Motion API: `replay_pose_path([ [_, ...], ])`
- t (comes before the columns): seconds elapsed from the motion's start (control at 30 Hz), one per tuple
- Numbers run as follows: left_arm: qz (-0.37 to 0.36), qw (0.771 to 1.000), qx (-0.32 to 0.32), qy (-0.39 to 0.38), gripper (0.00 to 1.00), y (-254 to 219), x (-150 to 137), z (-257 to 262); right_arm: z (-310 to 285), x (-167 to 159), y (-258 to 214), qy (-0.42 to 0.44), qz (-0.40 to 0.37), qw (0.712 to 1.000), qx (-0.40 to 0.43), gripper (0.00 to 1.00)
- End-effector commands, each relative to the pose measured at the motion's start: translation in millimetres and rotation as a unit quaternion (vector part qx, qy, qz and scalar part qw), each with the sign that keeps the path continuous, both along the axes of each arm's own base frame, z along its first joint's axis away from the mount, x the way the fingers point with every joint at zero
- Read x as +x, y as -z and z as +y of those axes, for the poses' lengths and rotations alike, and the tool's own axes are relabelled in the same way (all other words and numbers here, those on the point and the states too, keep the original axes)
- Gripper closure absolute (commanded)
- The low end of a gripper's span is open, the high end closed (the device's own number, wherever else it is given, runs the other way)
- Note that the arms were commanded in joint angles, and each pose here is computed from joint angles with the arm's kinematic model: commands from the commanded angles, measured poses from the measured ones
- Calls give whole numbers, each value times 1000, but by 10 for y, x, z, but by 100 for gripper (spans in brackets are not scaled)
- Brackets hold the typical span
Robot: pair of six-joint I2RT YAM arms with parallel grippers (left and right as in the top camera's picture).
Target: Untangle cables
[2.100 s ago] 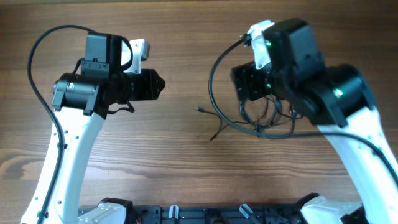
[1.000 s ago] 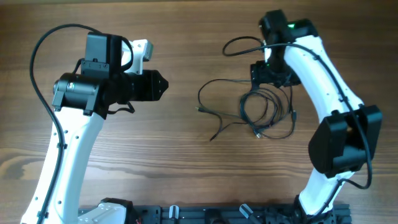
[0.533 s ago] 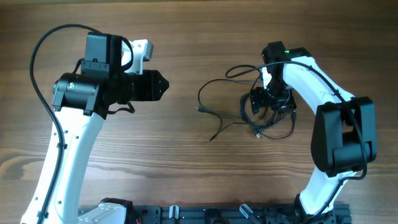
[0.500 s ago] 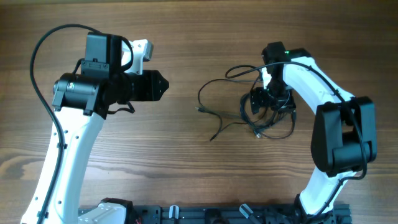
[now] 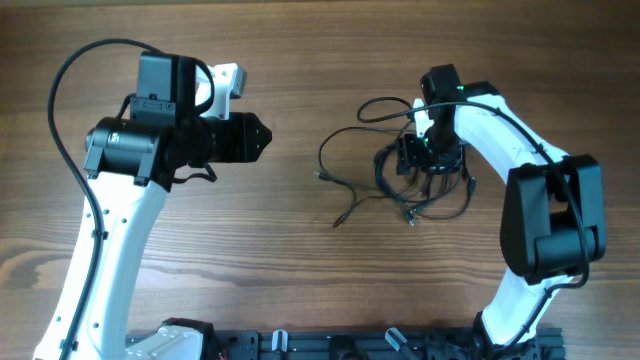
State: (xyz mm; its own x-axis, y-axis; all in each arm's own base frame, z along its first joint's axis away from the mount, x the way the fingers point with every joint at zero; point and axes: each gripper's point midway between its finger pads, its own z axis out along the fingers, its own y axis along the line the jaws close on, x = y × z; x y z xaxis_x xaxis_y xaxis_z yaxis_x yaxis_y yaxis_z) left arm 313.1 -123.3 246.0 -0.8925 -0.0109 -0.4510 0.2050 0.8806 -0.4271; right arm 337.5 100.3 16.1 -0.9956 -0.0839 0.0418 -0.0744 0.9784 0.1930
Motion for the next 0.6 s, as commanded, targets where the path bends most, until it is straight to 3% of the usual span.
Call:
replay_pose_path([
  [0.0,-8,1000,-2,9,58,-38,16,-9,86,-68,51,3,16,1000,27,35],
  [0.37,-5,1000,-1,9,58,-33,7,-8,88,-69,52,7,17,999,26,44],
  [0.57,-5,1000,-1,9,57,-33,7,-8,94,-43,56,24,15,999,26,59],
])
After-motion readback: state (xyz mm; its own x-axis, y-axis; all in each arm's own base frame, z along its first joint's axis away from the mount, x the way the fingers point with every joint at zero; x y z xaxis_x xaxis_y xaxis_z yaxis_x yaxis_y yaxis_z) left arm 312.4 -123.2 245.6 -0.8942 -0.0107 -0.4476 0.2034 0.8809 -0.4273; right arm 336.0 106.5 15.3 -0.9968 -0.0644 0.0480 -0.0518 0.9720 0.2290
